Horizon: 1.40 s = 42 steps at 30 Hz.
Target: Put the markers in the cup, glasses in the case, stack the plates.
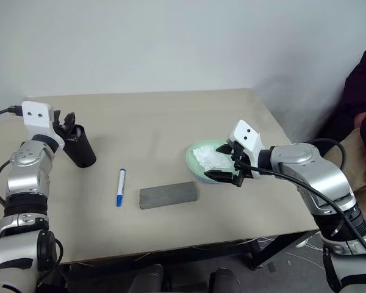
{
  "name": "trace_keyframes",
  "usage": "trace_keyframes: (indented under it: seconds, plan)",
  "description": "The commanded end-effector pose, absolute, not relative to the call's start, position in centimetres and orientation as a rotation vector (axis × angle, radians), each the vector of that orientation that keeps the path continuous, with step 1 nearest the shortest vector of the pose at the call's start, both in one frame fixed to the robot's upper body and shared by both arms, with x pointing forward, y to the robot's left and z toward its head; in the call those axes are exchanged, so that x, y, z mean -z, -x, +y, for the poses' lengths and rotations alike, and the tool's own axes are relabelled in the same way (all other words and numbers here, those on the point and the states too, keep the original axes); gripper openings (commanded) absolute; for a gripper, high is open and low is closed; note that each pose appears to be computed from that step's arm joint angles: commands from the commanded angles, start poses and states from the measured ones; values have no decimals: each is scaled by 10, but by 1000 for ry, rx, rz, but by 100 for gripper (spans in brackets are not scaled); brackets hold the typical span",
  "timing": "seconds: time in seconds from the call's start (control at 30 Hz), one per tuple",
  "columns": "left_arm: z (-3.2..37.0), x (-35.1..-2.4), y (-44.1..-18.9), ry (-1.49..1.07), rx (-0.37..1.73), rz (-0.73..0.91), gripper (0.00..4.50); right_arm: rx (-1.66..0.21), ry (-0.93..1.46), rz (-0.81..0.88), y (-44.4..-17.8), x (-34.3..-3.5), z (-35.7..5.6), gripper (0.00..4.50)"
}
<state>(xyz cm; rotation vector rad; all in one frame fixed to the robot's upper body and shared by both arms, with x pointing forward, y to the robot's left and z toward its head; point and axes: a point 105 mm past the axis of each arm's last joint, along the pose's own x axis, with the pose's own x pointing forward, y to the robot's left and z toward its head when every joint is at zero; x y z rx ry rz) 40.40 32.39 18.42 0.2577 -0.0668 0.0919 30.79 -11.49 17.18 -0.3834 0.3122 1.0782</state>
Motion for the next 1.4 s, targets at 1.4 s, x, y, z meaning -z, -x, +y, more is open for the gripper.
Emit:
trace_keyframes:
  seconds: [1.4]
  plan:
    - [214, -91, -349, -162, -57, 925, 206, -1080, 390, 227, -309, -192, -110, 450]
